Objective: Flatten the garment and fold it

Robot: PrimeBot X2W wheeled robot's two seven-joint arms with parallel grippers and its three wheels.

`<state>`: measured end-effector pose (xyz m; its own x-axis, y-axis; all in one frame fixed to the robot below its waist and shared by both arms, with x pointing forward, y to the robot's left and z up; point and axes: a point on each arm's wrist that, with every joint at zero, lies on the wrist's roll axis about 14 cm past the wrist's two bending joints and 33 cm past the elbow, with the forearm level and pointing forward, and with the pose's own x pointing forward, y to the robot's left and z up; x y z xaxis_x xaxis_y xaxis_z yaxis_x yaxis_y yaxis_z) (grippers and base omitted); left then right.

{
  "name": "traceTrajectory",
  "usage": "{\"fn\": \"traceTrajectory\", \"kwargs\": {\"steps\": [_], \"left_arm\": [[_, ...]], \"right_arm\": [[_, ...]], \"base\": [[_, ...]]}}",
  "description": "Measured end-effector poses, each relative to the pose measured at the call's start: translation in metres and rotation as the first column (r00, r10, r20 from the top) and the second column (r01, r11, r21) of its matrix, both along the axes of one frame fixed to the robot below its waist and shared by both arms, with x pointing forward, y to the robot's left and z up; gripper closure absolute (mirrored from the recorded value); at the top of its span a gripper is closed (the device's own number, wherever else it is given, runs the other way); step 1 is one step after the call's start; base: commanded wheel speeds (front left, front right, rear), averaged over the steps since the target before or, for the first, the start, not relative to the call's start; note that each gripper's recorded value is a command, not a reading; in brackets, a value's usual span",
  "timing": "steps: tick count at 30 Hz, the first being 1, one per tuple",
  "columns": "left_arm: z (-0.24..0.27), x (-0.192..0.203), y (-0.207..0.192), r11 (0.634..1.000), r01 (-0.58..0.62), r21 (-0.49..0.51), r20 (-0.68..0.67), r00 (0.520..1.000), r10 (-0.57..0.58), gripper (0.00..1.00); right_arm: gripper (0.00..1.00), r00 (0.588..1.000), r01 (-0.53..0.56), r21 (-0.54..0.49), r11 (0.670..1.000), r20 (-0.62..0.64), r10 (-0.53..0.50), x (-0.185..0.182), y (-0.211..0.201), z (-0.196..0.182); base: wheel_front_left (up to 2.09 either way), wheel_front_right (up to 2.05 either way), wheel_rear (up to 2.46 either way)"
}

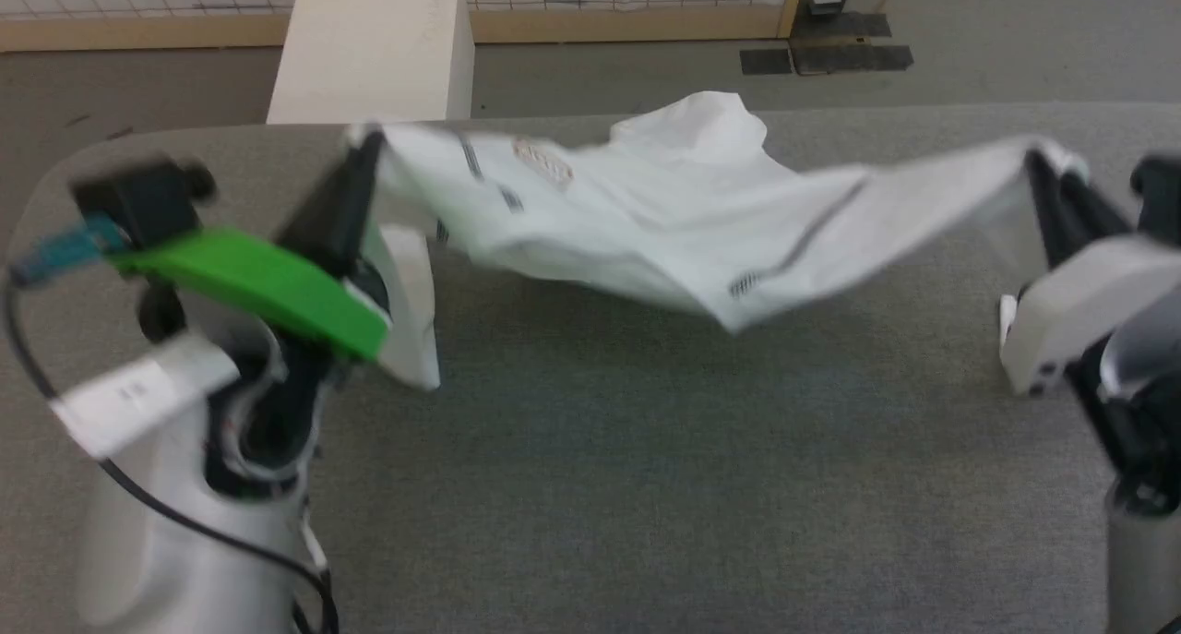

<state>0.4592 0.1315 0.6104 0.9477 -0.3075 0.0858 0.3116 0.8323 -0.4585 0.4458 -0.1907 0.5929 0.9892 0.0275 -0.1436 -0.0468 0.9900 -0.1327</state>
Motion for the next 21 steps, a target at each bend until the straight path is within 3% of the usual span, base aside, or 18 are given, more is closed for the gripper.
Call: {"fn": "traceTrajectory", "kwargs": {"steps": [5,11,21], "left_arm": [[0.083,0.029,-0.004,0.998,0.020,-0.052,0.157,0.988,-0.011,1.00],[0.146,0.080,0.001,0.994,-0.009,-0.112,0.249,0.968,0.036,1.00],[0.156,0.174,0.030,0.977,-0.167,-0.135,0.256,0.946,0.197,1.00]], "right_arm": [[1.00,0.992,-0.013,-0.176,0.984,0.124,0.035,0.034,-0.005,0.069],[1.00,0.975,0.038,-0.282,0.959,0.219,0.026,0.085,-0.017,0.132],[1.00,0.958,0.106,-0.363,0.926,0.287,0.002,0.175,-0.028,0.156]], "base": [[0.00,0.00,0.00],[0.00,0.00,0.00],[0.00,0.00,0.00]]}}
